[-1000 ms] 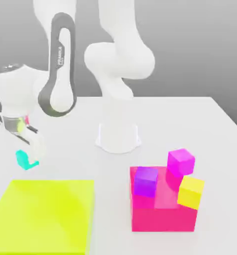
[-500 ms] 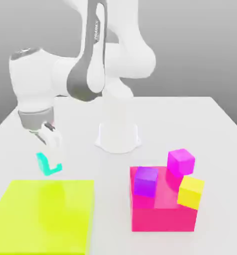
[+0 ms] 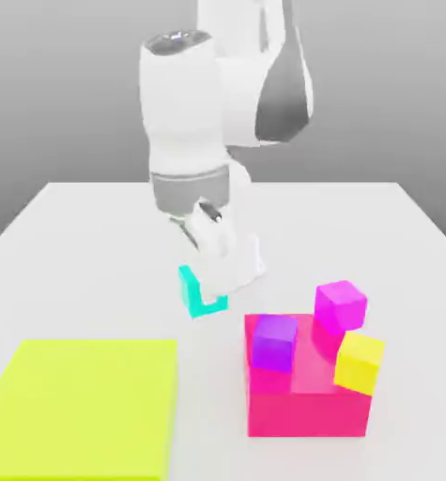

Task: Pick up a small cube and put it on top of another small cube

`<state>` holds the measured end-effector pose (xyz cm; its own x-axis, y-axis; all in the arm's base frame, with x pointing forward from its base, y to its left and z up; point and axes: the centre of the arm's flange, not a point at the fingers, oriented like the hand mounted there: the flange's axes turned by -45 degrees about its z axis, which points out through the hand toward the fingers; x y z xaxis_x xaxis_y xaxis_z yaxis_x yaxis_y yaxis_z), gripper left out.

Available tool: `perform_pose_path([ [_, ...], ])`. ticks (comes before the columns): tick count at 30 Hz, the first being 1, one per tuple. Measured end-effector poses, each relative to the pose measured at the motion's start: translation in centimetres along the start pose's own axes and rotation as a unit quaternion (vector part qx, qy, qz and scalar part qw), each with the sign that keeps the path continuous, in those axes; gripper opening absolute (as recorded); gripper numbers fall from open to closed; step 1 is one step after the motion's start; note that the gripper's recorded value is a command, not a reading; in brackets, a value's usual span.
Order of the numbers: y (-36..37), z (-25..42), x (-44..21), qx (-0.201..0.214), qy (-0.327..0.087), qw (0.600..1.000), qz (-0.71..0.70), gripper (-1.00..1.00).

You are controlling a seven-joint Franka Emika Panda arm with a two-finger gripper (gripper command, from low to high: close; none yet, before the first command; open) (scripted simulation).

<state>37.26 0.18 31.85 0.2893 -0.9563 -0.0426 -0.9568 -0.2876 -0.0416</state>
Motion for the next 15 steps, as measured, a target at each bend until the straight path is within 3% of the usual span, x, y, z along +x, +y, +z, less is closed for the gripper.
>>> perform_pose_path([
  [5,-1.1,-0.9,-5.8,-0.015,0.017,0.999,0.048,-1.00],
  [11,-1.1,4.8,-6.7,-0.019,0.024,0.998,0.059,-1.00],
  [12,-1.0,5.4,-6.7,-0.019,0.023,0.998,0.058,1.00],
  [15,-1.0,5.4,-6.7,-0.019,0.023,0.998,0.058,1.00],
])
